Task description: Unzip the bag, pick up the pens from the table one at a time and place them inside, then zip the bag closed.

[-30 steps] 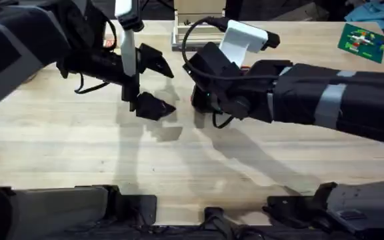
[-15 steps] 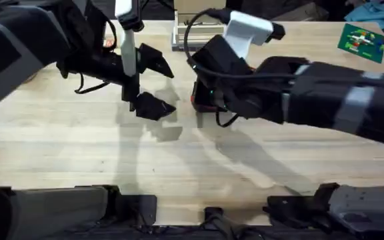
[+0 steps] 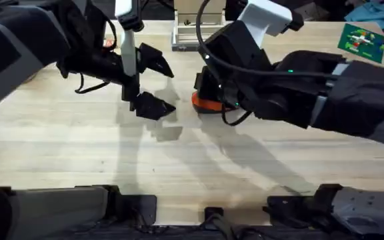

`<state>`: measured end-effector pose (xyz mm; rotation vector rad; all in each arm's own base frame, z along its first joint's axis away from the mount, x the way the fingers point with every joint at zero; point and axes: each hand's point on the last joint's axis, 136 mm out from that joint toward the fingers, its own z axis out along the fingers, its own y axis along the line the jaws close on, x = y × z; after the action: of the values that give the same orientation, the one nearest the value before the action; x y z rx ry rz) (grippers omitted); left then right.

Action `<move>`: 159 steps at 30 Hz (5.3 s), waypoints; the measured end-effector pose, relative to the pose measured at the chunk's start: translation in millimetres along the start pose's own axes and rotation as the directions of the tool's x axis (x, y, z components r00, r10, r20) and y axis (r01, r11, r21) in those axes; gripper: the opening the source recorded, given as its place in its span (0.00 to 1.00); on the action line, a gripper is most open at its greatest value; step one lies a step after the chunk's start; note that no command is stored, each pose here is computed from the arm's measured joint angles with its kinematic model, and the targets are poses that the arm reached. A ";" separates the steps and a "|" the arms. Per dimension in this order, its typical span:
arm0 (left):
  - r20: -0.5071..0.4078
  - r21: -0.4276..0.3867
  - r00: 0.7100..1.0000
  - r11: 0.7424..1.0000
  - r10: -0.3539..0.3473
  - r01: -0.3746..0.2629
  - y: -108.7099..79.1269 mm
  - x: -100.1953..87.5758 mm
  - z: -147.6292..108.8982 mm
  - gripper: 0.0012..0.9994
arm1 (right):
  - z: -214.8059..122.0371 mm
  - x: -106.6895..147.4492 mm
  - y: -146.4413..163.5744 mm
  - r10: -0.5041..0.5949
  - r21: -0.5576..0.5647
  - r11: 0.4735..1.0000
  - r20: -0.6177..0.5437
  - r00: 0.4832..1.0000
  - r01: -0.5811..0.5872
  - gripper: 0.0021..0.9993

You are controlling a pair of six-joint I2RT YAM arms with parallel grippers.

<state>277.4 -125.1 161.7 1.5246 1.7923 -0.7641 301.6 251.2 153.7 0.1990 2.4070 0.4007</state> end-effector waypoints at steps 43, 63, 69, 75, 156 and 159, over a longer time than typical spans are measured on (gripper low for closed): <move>0.200 0.148 0.979 0.986 0.050 -0.081 21.1 -3.2 78.6 0.99 | 0.1 0.2 -0.2 -0.003 0.000 1.000 0.000 1.000 0.003 0.03; 0.158 0.140 0.986 0.987 0.060 -0.083 30.6 -3.3 106.4 0.46 | 0.1 2.6 1.9 -0.003 -0.012 1.000 -0.015 1.000 0.003 0.03; 0.152 0.140 0.987 0.988 0.049 -0.070 31.3 -2.7 106.7 0.05 | 0.1 2.7 1.9 -0.003 -0.012 1.000 -0.015 1.000 0.003 0.03; 0.152 0.141 0.987 0.988 0.049 -0.070 31.0 -3.0 107.0 0.05 | 0.5 1.6 0.6 0.000 -0.009 1.000 -0.014 1.000 0.000 0.03; 0.143 0.140 0.988 0.986 0.065 -0.085 30.4 -4.2 110.2 0.04 | -4.9 -95.0 -239.3 0.230 0.314 0.926 -0.025 0.973 -0.211 1.00; 0.142 0.140 0.988 0.987 0.065 -0.085 30.4 -4.1 110.2 0.04 | -29.3 -98.8 -231.7 0.212 0.292 0.934 0.002 0.977 -0.203 1.00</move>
<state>319.9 -209.1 96.6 1.5829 1.5991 -0.9567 348.8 2.1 156.6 0.5876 2.4741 0.1395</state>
